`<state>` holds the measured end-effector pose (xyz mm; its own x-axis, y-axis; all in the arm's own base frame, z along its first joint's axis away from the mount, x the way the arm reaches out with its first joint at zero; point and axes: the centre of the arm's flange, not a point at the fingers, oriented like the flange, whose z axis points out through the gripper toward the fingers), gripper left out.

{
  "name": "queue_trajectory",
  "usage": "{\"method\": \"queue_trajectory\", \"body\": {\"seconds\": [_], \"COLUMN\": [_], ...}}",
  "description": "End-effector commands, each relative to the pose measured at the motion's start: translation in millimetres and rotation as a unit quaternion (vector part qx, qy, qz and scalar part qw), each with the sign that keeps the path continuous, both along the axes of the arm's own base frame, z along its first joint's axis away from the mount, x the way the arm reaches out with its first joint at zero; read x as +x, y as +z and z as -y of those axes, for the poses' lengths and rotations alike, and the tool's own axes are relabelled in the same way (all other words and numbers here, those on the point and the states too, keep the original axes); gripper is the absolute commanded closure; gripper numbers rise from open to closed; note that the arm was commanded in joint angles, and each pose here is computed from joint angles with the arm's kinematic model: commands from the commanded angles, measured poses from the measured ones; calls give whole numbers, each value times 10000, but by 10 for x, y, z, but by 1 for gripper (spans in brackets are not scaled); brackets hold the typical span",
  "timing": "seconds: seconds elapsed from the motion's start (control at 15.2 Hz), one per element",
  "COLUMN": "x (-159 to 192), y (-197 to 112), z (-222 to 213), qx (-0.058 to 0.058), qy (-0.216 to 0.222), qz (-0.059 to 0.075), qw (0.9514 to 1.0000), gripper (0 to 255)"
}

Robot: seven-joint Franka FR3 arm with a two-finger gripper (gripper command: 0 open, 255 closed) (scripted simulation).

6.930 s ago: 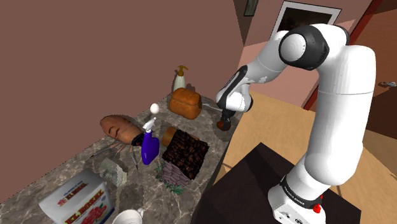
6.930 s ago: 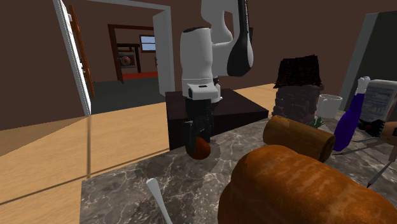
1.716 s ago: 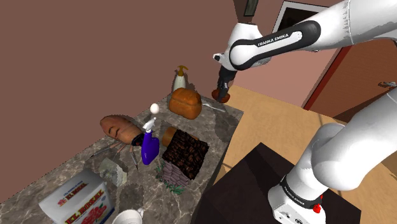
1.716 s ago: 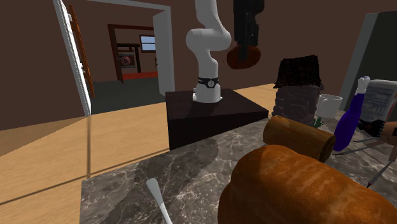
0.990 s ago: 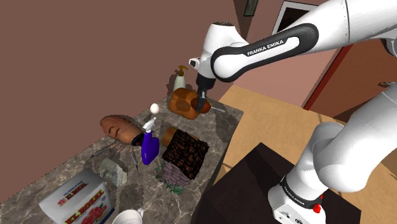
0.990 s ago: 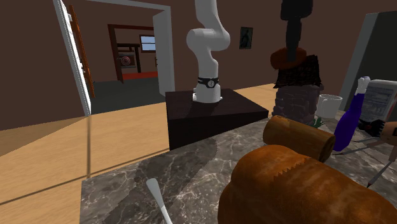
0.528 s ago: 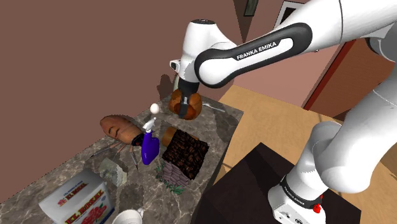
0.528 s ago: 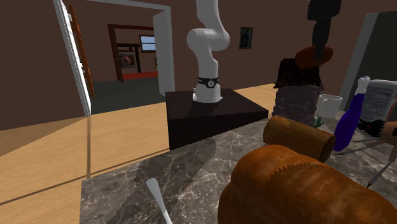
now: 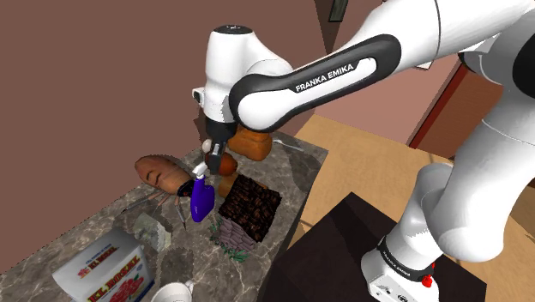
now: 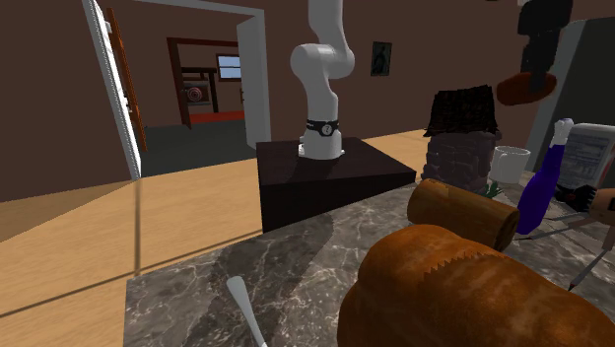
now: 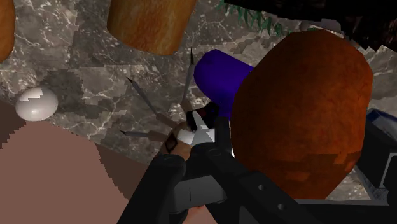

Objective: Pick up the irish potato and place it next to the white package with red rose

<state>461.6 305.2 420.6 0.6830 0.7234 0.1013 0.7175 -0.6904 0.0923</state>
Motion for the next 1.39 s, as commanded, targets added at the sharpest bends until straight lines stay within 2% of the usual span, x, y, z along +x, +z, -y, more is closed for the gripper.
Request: {"method": "queue_trajectory", "body": {"seconds": [0.0, 0.4, 1.32], "x": [-11, -28, -28], "y": [23, 23, -716], "z": [-286, -1024, -1024], "qx": [3, 3, 3], "qy": [-8, -8, -8], "qz": [-3, -3, -3], "qw": [10000, 10000, 10000], "gripper": [255, 255, 255]}}
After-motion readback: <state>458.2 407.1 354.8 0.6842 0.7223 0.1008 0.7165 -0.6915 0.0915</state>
